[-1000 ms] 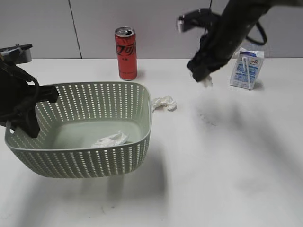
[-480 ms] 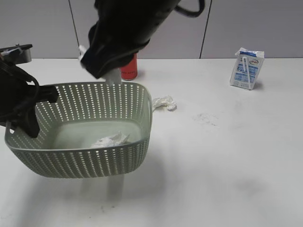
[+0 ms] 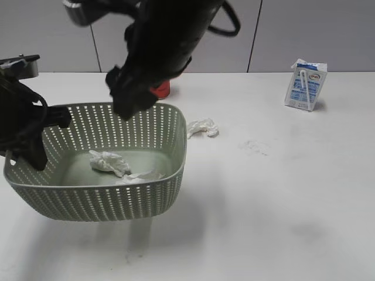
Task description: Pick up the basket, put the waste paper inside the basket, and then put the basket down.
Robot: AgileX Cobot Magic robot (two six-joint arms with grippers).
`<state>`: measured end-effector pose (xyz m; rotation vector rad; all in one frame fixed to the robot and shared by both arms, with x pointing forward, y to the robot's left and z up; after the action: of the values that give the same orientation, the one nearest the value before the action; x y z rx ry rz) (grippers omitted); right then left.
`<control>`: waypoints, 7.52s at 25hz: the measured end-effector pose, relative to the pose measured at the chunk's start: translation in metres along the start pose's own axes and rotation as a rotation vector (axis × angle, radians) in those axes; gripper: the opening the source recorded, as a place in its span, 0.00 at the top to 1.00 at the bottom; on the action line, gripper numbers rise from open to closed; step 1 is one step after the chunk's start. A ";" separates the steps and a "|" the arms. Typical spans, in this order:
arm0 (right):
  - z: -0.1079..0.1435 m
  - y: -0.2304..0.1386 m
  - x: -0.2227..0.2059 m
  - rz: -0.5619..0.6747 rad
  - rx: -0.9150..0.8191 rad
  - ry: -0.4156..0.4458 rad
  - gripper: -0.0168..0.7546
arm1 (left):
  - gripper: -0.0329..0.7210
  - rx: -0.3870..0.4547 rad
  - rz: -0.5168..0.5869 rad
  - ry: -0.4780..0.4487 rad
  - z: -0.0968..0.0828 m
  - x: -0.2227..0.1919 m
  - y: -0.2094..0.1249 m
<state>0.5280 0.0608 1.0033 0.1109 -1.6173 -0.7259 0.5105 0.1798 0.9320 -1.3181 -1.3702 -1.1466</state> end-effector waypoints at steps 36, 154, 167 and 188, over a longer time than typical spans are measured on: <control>-0.180 -0.113 -0.155 0.222 -0.329 -0.085 0.60 | 0.95 -0.080 -0.006 0.131 0.025 0.002 0.003; 0.073 -0.352 0.232 -0.504 -0.710 -0.825 0.24 | 0.07 -0.083 -0.298 0.088 0.065 0.111 0.100; 0.073 -0.353 0.233 -0.501 -0.710 -0.831 0.24 | 0.16 -0.125 -0.657 0.064 0.072 0.177 -0.092; 0.072 -0.355 0.234 -0.493 -0.708 -0.845 0.24 | 0.18 -0.142 -1.011 0.008 0.084 0.107 -0.213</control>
<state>0.2977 -0.3027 1.0234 -0.3741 -2.0196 -1.8686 0.2934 0.2798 1.0138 -0.6538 -2.0529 -1.9123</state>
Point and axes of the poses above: a point on each arm's last joint axis where the gripper is mounted, x pointing back along that axis away from the gripper, z along the wrist's bending axis when the last joint is at zero, y = z × x, the point moved 7 cm from there along -x, pointing out along that axis toward the gripper, and after that the axes turned 5 degrees about x, right-handed, at the moved point
